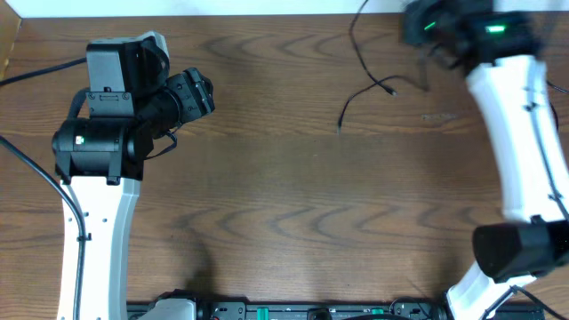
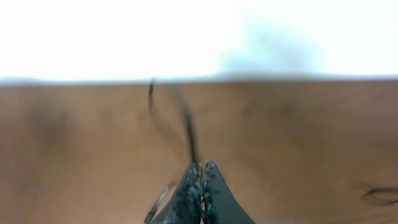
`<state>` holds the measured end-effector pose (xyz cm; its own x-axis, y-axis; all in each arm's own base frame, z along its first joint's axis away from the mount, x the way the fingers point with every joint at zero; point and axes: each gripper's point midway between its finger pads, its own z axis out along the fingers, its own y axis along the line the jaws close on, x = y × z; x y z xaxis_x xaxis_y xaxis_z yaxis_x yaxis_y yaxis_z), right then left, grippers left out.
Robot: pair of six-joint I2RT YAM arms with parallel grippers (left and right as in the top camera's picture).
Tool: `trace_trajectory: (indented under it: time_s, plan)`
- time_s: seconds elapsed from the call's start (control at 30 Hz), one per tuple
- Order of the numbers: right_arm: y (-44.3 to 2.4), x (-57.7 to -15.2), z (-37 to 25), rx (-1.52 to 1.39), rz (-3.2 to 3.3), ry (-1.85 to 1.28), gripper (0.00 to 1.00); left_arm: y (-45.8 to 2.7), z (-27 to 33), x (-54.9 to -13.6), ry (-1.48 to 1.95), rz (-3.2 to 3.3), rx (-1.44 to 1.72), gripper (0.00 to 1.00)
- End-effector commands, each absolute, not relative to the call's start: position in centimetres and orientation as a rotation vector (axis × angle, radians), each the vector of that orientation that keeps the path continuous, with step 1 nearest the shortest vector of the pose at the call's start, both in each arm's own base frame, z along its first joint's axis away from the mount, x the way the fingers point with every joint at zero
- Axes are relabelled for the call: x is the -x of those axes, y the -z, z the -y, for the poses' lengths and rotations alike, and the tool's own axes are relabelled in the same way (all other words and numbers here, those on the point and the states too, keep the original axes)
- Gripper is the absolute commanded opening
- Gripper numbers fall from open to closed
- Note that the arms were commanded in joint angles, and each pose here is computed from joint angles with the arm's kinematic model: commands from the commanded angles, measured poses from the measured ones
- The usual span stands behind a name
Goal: Untangle cables
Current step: 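Drag the black cable with the right gripper to the upper right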
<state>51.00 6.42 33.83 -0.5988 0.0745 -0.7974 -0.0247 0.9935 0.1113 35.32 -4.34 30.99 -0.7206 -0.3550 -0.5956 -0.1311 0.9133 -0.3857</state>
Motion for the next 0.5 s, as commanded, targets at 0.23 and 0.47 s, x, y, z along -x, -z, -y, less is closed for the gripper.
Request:
trace_trajectory:
  time_s: [0.23,0.47]
  plan:
    - [-42.9,-51.3,12.0,-0.452,-1.878,0.020,0.01,-31.1,4.0,-35.6,0.387,-2.363,0.331,0.72]
    - [-39.4,-50.6,10.9,-0.320,-2.035,-0.151,0.03,-31.3,4.0,-35.8,0.389,-2.353,0.328,0.72]
